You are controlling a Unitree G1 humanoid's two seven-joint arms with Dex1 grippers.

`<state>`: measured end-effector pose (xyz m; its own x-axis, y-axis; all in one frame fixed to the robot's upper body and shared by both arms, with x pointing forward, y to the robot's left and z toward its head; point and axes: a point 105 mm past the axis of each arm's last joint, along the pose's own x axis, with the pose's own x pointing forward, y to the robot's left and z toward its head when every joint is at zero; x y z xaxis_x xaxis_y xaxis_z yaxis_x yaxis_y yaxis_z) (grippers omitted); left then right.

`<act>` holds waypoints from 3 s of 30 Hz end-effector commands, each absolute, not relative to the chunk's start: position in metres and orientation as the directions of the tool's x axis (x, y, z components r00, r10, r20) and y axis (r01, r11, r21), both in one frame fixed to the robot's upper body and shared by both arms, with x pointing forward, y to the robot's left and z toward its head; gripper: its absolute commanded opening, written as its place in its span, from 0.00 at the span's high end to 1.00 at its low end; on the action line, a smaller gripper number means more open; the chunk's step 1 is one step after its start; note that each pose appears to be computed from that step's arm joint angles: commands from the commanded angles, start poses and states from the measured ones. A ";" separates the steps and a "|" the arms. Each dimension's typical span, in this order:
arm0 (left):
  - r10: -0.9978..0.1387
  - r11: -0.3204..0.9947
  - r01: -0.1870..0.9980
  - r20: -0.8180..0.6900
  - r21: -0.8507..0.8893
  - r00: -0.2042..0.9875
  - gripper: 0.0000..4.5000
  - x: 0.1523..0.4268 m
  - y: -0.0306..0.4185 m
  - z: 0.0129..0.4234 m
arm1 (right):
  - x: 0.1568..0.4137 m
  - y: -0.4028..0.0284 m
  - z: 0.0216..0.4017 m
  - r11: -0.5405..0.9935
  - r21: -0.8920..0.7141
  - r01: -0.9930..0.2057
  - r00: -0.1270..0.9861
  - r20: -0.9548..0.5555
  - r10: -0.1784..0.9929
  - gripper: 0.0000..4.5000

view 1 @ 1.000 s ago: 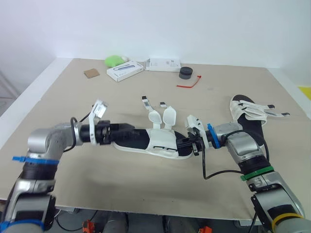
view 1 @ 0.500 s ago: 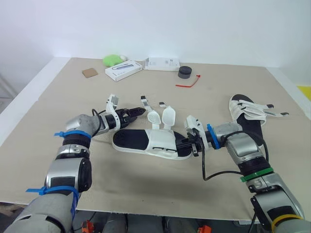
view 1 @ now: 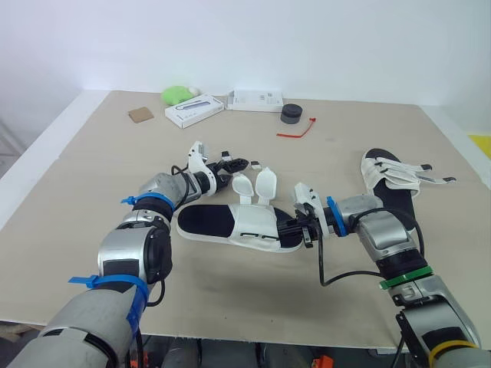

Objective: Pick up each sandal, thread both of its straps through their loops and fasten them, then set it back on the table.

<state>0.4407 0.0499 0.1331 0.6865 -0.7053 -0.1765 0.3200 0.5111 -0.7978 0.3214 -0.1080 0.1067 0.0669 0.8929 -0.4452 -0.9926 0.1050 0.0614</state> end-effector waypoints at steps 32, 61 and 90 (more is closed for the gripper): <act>-0.992 0.122 0.765 0.105 0.632 0.071 0.98 0.282 0.021 0.177 | 0.314 -0.109 0.078 0.155 0.140 -0.978 0.066 -0.495 0.866 1.00; -0.960 -0.280 0.013 -0.279 0.960 -0.025 0.93 0.294 0.068 0.132 | 0.322 -0.100 0.078 0.148 0.124 -0.981 0.071 -0.478 0.875 1.00; -0.986 -0.030 0.961 -0.148 -0.275 -0.073 0.01 0.221 0.089 0.137 | 0.318 -0.102 0.080 0.132 0.131 -0.983 0.054 -0.478 0.876 1.00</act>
<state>0.2210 0.0923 0.1269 -0.0855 -0.9817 -0.1703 0.9634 -0.0379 -0.2653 0.3254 -0.0943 0.1075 0.0676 0.9123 -0.4040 -0.9939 0.0971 0.0529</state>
